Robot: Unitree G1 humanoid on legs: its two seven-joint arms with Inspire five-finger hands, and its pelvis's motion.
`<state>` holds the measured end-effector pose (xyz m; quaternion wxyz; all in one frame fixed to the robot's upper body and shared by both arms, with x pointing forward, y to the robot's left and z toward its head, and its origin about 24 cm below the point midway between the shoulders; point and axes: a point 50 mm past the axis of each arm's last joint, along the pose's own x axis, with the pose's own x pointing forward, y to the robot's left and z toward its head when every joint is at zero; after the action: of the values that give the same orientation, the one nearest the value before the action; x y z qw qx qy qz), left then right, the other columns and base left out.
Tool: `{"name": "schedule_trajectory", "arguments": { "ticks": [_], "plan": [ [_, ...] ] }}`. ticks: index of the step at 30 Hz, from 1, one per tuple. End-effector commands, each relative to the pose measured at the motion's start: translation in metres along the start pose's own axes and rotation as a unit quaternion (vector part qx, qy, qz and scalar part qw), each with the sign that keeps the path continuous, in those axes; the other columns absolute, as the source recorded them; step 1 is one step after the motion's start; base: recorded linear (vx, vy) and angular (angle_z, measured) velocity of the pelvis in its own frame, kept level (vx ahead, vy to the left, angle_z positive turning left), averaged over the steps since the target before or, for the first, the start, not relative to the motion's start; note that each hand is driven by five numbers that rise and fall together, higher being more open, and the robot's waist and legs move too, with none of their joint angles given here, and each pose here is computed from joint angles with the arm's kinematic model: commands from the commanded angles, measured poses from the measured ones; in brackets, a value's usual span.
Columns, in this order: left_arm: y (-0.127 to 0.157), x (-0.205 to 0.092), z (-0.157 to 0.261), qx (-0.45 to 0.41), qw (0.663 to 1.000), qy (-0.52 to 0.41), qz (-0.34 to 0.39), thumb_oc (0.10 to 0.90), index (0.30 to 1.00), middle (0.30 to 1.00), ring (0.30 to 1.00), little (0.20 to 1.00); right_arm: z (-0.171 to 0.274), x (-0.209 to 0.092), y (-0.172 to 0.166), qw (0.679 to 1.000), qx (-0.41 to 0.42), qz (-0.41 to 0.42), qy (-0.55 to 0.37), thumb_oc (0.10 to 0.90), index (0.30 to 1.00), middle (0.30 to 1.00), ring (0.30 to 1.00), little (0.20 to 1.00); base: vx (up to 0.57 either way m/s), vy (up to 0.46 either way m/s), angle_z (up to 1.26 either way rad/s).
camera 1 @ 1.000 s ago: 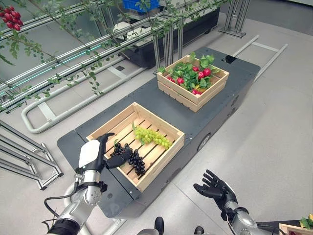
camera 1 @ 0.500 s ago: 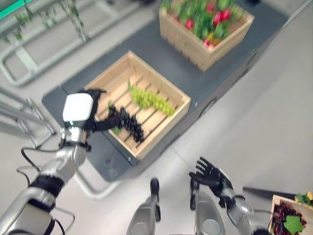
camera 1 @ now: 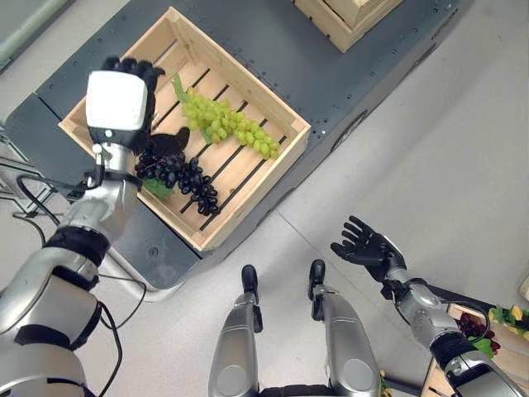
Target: Pick up the fruits from the basket on one side to the basket on the other side
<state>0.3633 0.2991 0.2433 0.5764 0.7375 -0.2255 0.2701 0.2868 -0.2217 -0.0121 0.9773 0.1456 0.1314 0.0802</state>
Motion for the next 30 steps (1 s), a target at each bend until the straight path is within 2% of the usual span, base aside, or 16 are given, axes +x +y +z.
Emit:
{"name": "schedule_trajectory", "arguments": {
  "ticks": [1,4,12,21,24,26,30],
  "plan": [
    [0.059,0.026,-0.034,0.054,0.989,0.029,0.134,0.800,0.900,0.900,0.900,0.900,0.020,-0.005,0.000,0.998,-0.008,0.035,-0.042,0.800,0.900,0.900,0.900,0.900,-0.03,0.097,0.25],
    [0.077,0.041,-0.028,0.116,0.985,-0.007,0.130,0.800,0.900,0.900,0.900,0.900,0.030,-0.004,-0.003,0.998,-0.014,0.038,-0.049,0.800,0.900,0.900,0.900,0.900,-0.04,0.097,0.16],
    [0.091,0.052,-0.029,0.217,0.973,-0.041,0.069,0.800,0.900,0.900,0.900,0.900,0.042,-0.008,-0.012,0.998,-0.026,0.039,-0.050,0.800,0.900,0.900,0.900,0.900,-0.01,0.060,0.03],
    [0.085,0.048,-0.024,0.239,0.963,-0.122,-0.009,0.800,0.900,0.900,0.900,0.900,0.045,-0.011,-0.018,0.998,-0.033,0.037,-0.047,0.800,0.900,0.900,0.900,0.900,0.02,0.036,-0.02],
    [0.085,0.047,-0.017,0.262,0.951,-0.164,-0.028,0.800,0.900,0.900,0.900,0.900,0.044,-0.012,-0.020,0.998,-0.033,0.035,-0.046,0.800,0.900,0.900,0.900,0.900,0.00,0.000,0.00],
    [0.080,0.045,-0.010,0.295,0.930,-0.209,-0.067,0.800,0.900,0.900,0.900,0.900,0.044,-0.013,-0.021,0.998,-0.030,0.039,-0.047,0.800,0.900,0.900,0.900,0.900,0.01,0.009,0.04],
    [0.075,0.043,-0.001,0.309,0.913,-0.251,-0.090,0.800,0.900,0.900,0.900,0.900,0.044,-0.011,-0.019,0.997,-0.027,0.046,-0.047,0.800,0.900,0.900,0.900,0.900,0.00,0.002,0.01]
  ]
}}
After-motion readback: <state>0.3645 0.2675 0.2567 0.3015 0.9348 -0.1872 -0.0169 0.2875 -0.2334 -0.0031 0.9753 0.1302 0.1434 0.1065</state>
